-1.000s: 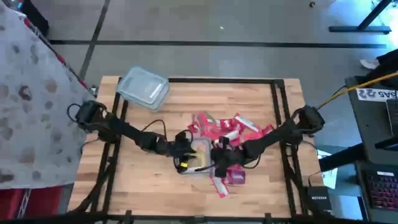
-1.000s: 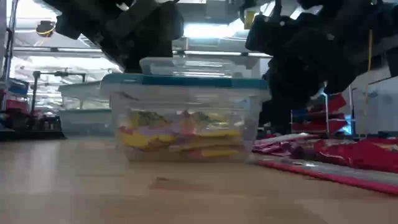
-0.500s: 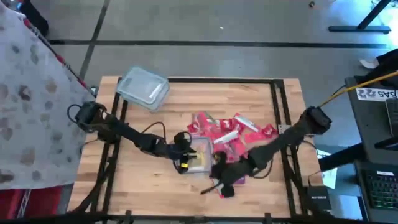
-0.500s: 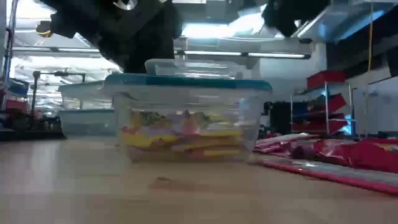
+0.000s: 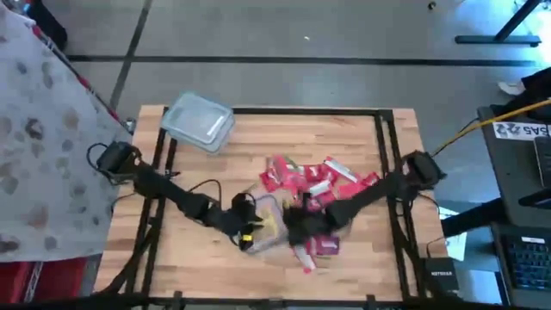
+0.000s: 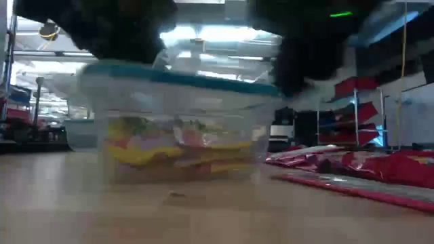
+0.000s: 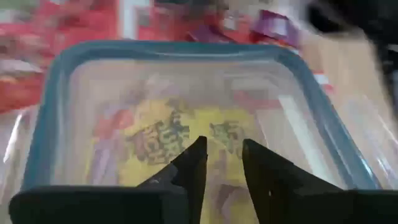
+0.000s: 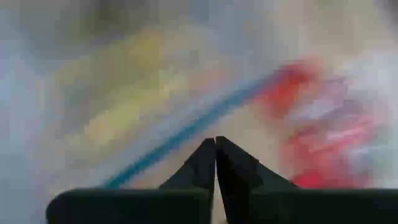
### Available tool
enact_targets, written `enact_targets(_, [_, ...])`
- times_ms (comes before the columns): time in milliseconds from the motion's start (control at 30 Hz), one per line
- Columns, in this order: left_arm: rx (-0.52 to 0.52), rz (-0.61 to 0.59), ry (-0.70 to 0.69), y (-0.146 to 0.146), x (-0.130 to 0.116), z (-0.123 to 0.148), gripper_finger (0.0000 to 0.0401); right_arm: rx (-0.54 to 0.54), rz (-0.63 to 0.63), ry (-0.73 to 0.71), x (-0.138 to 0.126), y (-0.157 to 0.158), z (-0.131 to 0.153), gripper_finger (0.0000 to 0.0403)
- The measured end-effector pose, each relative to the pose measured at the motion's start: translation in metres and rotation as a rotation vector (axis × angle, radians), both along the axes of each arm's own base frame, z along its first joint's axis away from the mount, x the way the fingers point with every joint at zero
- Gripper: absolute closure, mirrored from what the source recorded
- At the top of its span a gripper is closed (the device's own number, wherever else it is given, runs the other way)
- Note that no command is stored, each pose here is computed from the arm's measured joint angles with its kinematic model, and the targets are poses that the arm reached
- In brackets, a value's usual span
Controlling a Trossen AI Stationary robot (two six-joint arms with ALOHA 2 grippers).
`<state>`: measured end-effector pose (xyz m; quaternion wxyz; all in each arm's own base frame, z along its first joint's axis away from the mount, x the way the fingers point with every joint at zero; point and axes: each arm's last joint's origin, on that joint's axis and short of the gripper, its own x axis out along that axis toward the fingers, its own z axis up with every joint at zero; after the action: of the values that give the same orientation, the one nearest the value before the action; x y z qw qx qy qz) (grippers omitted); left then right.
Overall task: Sort candy
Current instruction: Close the square transparent bin
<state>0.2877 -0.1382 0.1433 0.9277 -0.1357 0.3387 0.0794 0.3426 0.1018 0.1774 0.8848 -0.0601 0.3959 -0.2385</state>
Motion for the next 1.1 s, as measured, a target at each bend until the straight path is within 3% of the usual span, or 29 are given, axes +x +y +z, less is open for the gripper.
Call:
enact_targets(67, [0.003, 0.002, 0.001, 0.000, 0.000, 0.000, 0.0313, -0.061, -0.042, 0.043, -0.007, -0.005, -0.003, 0.0403])
enact_targets(200, [0.038, 0.045, 0.014, 0.002, -0.002, -0.001, 0.0313, 0.017, 0.049, -0.041, -0.013, 0.006, 0.027, 0.0403])
enact_targets(267, [0.044, 0.077, 0.023, 0.005, -0.003, -0.002, 0.0313, 0.128, 0.205, -0.048, -0.014, 0.022, 0.035, 0.0403])
enact_targets(367, [0.071, 0.122, 0.021, 0.008, -0.003, -0.002, 0.0313, 0.379, 0.501, -0.008, -0.019, 0.054, 0.034, 0.0403])
enact_targets(433, [0.075, 0.128, 0.018, 0.008, -0.003, -0.002, 0.0313, 0.453, 0.603, -0.017, -0.020, 0.071, 0.033, 0.0403])
enact_targets(633, [0.056, 0.141, 0.005, 0.005, -0.004, -0.002, 0.0313, 0.303, 0.476, 0.052, -0.012, 0.070, -0.007, 0.0403])
enact_targets(800, [0.059, 0.162, 0.003, 0.000, -0.009, -0.003, 0.0313, 0.238, 0.356, 0.009, 0.003, 0.046, -0.010, 0.0403])
enact_targets(967, [0.029, 0.165, -0.010, -0.005, -0.010, -0.002, 0.0313, 0.025, 0.105, -0.097, 0.015, 0.006, -0.002, 0.0403])
enact_targets(1100, [0.032, 0.152, -0.010, -0.006, -0.010, -0.002, 0.0313, -0.030, 0.018, -0.099, 0.015, -0.015, 0.008, 0.0403])
